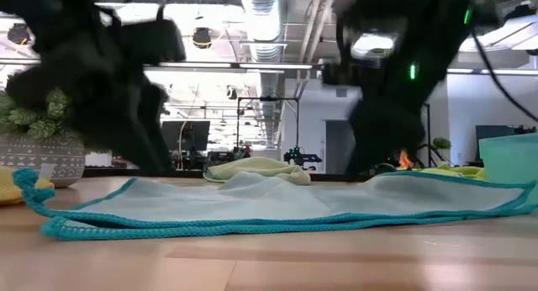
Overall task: Fold microfiber towels
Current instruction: Fold the blue microfiber cloth
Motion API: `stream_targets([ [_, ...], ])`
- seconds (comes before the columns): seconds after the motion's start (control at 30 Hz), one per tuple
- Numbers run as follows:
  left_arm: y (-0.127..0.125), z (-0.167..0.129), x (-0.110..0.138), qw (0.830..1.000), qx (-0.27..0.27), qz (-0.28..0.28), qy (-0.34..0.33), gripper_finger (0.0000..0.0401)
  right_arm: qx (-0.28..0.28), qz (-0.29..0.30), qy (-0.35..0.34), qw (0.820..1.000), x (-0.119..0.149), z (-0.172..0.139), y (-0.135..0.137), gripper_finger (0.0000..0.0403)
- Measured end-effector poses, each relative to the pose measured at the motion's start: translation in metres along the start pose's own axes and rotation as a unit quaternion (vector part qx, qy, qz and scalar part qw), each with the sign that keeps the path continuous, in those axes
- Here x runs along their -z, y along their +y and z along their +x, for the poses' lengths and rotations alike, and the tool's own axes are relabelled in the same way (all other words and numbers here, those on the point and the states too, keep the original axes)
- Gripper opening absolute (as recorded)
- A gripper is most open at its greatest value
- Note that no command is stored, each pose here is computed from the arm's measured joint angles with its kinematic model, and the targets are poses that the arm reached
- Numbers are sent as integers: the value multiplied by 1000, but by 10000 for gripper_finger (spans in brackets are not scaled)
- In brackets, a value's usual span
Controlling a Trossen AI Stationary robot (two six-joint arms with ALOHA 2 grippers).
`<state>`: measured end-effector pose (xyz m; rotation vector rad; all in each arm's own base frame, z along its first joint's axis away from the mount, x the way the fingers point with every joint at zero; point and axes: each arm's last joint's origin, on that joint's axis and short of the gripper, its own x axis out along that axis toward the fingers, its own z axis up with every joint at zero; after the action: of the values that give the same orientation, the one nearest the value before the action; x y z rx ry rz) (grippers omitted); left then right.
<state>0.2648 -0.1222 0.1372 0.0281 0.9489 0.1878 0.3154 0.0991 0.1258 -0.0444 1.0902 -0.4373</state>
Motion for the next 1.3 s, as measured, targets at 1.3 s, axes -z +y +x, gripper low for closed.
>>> stream_targets([
  [1.3, -32, 11, 34, 999, 42, 7, 8, 219, -85, -81, 24, 993, 38, -31, 8, 17],
])
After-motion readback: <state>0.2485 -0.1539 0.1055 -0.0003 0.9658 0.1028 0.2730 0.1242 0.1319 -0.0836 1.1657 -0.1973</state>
